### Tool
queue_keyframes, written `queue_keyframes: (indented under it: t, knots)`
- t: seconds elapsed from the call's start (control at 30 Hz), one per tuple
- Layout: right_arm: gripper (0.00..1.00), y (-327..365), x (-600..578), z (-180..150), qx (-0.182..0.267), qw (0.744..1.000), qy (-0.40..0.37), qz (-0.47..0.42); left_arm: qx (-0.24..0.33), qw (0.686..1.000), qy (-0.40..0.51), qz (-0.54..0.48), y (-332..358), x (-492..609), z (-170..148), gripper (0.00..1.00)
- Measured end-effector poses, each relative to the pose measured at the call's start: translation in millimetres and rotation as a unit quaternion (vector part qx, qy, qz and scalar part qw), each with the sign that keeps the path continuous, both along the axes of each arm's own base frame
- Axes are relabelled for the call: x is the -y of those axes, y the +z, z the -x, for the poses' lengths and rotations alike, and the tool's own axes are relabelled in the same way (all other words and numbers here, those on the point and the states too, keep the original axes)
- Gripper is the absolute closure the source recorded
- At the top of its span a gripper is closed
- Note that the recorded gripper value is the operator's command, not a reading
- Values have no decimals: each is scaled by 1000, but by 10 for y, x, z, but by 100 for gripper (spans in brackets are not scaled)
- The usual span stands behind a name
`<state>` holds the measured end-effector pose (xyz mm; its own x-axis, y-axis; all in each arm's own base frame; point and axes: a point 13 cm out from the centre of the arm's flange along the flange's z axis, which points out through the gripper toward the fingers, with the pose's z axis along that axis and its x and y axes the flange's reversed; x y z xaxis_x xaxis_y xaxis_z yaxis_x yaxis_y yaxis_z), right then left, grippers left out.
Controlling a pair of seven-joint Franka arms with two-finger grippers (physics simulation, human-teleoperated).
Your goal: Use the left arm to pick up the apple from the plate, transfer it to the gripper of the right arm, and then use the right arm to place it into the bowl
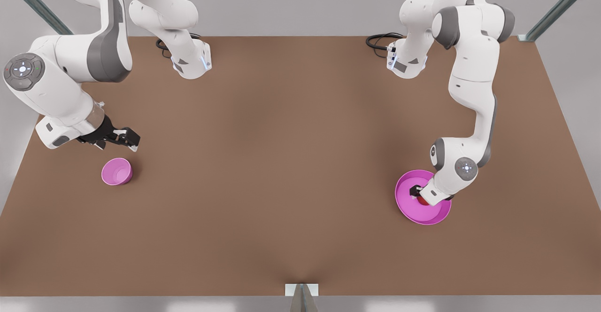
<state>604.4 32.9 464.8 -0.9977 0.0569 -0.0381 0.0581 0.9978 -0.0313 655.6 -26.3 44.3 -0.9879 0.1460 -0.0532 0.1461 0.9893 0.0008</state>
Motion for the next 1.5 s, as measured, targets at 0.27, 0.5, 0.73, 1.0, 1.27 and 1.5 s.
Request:
queue_keyframes:
  t: [0.27,0.5,0.73,1.0,1.27,1.5]
  knots:
    - [0,4,-8,6,-2,1000,0,-3,1,1000,-9,-1,-13,8,4,16]
    - [0,-8,-19,9,-3,1000,-1,-3,-4,1000,-13,-1,-105,9,31,18]
    - [0,-18,-5,7,-4,1000,-3,-3,2,1000,-17,-2,-30,52,-17,24]
    - [0,-28,1,6,-5,1000,-4,-3,72,989,-50,121,1318,1710,-358,24]
    - [0,-52,-86,15,-9,1000,-6,-23,12,904,-13,427,1770,4121,-187,24]
    - [0,-170,-601,-29,-32,986,-26,-161,0,799,-64,598,2230,5499,100,25]
